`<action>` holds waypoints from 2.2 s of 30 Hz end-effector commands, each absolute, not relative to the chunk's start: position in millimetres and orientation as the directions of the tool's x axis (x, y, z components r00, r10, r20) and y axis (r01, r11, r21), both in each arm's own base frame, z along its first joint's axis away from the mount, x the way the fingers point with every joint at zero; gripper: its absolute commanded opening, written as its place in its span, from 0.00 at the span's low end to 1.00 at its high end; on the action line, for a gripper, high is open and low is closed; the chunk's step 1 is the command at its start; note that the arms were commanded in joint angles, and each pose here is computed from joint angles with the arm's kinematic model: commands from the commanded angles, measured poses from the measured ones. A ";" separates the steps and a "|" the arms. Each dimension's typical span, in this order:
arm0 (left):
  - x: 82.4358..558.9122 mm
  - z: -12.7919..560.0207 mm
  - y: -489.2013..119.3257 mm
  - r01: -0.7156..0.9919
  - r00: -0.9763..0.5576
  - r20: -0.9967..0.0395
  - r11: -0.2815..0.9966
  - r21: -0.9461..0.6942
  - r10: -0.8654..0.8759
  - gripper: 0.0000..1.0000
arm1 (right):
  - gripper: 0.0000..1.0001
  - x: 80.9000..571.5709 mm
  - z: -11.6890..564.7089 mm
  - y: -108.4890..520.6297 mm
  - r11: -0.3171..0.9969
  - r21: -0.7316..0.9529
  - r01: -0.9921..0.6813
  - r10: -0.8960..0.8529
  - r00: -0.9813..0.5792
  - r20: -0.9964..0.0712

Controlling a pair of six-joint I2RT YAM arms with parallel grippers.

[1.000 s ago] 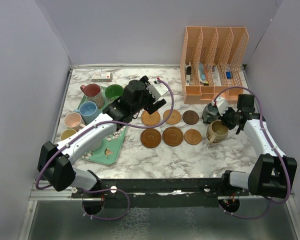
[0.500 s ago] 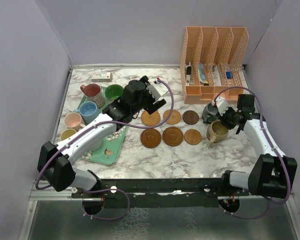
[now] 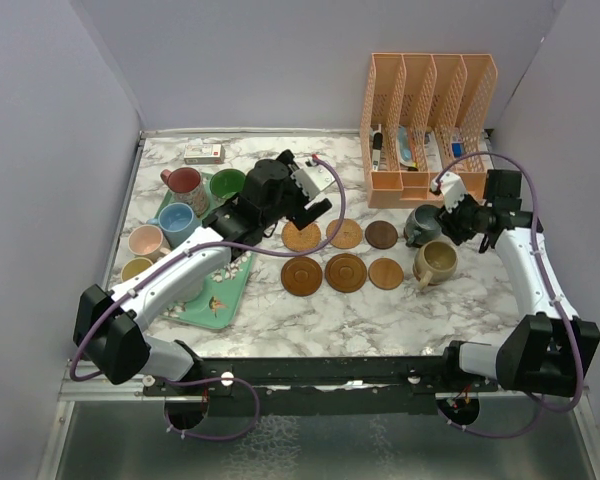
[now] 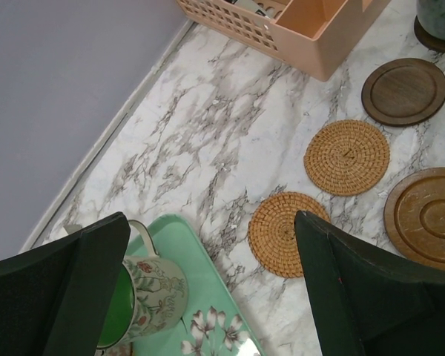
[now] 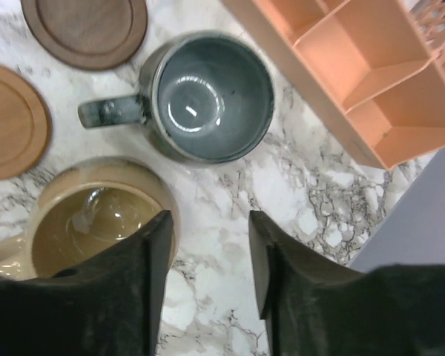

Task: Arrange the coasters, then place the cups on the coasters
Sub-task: Place the cup on the coaster, then pick up the cup from the tray.

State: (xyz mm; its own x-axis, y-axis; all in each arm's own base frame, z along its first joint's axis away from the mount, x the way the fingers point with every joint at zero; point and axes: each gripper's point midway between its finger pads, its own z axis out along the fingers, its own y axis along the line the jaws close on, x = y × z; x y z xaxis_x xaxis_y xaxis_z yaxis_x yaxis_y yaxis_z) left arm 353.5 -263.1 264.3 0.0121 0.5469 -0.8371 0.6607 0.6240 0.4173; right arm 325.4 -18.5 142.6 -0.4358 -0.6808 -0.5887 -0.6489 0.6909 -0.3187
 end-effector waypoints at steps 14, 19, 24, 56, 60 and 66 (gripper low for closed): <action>371.9 253.0 -158.5 0.658 -0.210 -0.829 0.702 0.273 0.518 0.99 | 0.71 323.3 254.6 58.5 0.692 -0.072 -0.718 -0.404 -0.302 -0.864; 366.2 232.2 -93.7 0.589 -0.351 -0.801 0.780 0.214 0.484 0.99 | 0.72 323.6 250.2 71.5 0.665 -0.035 -0.746 -0.357 -0.277 -0.892; 359.7 230.3 -28.9 0.487 -0.431 -0.811 0.859 0.160 0.396 0.99 | 0.72 325.5 248.7 82.7 0.641 0.002 -0.767 -0.319 -0.269 -0.909; 408.1 120.3 81.4 0.328 -0.755 -0.584 0.943 0.059 0.299 0.62 | 0.66 320.3 219.6 102.7 0.664 0.042 -0.747 -0.325 -0.339 -0.883; 402.4 107.2 78.9 0.339 -0.770 -0.560 0.940 0.046 0.306 0.65 | 0.66 319.9 217.9 103.4 0.664 0.052 -0.746 -0.318 -0.344 -0.883; 385.5 97.0 67.7 0.362 -0.776 -0.553 0.932 0.004 0.304 0.63 | 0.66 321.6 213.2 102.9 0.666 0.058 -0.744 -0.318 -0.354 -0.880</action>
State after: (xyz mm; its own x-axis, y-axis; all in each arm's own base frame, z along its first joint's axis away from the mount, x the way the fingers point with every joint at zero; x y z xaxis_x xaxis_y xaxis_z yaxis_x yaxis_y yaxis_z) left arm 399.1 75.9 102.0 -0.7772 0.2886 -0.5592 0.3308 0.9433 0.0269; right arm 318.1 102.4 211.9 -0.3722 -0.3194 -0.8715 -0.7456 0.6620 0.0758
